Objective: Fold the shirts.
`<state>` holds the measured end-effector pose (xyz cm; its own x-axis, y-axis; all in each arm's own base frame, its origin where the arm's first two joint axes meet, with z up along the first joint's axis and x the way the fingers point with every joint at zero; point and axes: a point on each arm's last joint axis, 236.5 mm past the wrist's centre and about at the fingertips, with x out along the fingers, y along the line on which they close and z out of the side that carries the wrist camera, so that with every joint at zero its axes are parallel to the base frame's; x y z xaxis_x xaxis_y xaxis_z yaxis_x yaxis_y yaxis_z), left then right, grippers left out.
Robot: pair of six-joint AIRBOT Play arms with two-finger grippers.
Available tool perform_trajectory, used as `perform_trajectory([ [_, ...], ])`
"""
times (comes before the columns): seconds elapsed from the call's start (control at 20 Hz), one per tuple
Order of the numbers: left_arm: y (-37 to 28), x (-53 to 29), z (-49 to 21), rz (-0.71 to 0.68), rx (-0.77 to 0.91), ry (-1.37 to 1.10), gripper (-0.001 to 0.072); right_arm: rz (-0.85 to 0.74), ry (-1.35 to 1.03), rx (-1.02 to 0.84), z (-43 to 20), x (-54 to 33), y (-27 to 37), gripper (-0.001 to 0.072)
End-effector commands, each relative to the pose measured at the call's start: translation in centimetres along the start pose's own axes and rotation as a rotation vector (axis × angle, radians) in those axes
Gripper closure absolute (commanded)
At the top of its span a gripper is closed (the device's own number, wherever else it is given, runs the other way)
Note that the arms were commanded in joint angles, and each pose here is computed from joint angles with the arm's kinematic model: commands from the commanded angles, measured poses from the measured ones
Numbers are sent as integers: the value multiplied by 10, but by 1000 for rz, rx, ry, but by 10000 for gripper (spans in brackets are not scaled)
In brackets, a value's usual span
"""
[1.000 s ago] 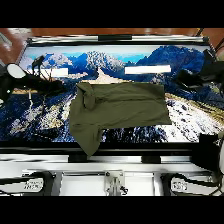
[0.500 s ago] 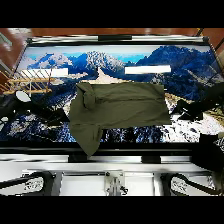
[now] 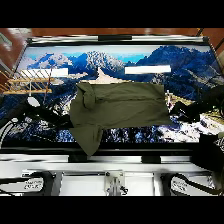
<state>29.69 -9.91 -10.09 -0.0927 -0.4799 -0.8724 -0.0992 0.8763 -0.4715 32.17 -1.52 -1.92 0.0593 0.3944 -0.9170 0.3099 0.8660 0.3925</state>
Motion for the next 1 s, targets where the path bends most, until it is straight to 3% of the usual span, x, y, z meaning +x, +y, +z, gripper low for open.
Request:
perform_trajectory([
  [0.0,0,4,7,1,4,-20,489,-44,29,1,1,12,-16,82],
  [0.1,-1,3,7,-1,8,-17,672,-73,44,17,3,19,-30,82],
  [0.8,-17,-22,13,-9,72,-58,672,-27,66,169,30,79,-48,85],
  [0.85,-18,-24,13,-9,76,-64,672,-21,44,185,35,81,-48,118],
  [0.95,-19,-27,14,-9,81,-76,672,-24,15,186,43,84,-43,327],
])
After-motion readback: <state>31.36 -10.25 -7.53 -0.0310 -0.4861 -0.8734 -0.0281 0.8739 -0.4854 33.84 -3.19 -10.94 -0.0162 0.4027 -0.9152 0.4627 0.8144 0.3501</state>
